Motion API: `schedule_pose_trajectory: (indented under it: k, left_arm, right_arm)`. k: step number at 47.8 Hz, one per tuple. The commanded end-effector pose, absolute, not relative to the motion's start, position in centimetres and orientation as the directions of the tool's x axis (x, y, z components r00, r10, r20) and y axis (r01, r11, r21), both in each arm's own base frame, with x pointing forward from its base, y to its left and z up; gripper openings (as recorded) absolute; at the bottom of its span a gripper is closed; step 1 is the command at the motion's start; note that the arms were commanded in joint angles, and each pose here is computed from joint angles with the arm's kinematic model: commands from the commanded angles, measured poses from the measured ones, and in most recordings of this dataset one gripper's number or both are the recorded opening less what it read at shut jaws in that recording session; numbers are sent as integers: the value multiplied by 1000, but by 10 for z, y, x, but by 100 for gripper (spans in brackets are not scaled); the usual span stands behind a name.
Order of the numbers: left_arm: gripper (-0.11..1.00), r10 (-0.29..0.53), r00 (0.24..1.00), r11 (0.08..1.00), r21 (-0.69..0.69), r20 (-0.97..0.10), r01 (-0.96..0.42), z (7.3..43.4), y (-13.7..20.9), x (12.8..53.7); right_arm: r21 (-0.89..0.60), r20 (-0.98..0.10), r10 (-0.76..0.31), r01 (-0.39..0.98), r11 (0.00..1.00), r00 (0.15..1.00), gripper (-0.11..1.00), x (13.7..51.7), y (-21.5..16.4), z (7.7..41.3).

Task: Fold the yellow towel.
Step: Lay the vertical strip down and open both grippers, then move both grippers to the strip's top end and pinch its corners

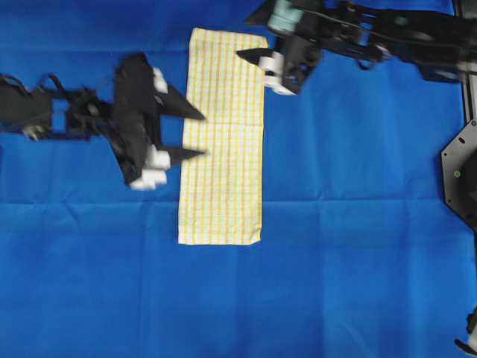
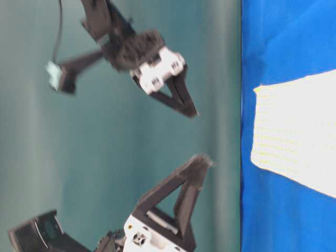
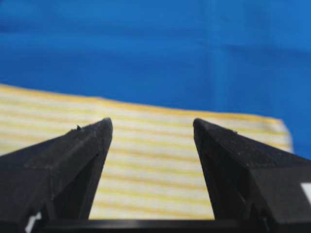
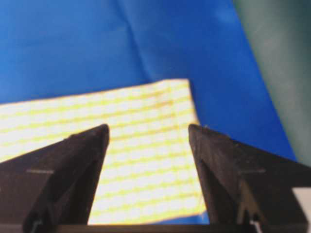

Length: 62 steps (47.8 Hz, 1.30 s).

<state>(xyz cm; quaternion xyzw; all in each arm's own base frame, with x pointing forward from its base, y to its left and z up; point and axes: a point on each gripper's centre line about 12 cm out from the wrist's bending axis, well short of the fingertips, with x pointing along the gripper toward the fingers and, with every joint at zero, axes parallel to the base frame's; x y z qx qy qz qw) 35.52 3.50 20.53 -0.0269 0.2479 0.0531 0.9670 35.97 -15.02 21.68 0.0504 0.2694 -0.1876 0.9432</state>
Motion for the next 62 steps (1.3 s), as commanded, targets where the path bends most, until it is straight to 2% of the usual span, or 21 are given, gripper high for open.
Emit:
schedule_pose_trajectory:
  k: [1,14,29,43,52,62]
  left_arm:
    - [61,129,890,989,-14,-437,-150,218,49,346]
    - [72,178,888,980,-8,-424,-200,217,64,330]
    - [74,209,882,972,-6,-424,-233,212,77,334]
    - [77,280,852,955,35,-443,-296,195,112,349]
    - [78,342,809,933,73,-478,-352,171,149,359]
    - [78,407,762,899,74,-504,-431,142,188,361]
  right_arm:
    - [-1,-448,-331,369,929,831,67,343,-136,236]
    - [41,-380,-327,369,928,865,67,302,-112,238]
    - [46,-408,-324,374,926,853,67,304,-114,229]
    - [45,-490,-374,452,891,787,69,322,-151,205]
    - [44,-544,-400,502,864,737,75,339,-182,185]
    - [50,-613,-409,550,834,676,75,349,-210,155]
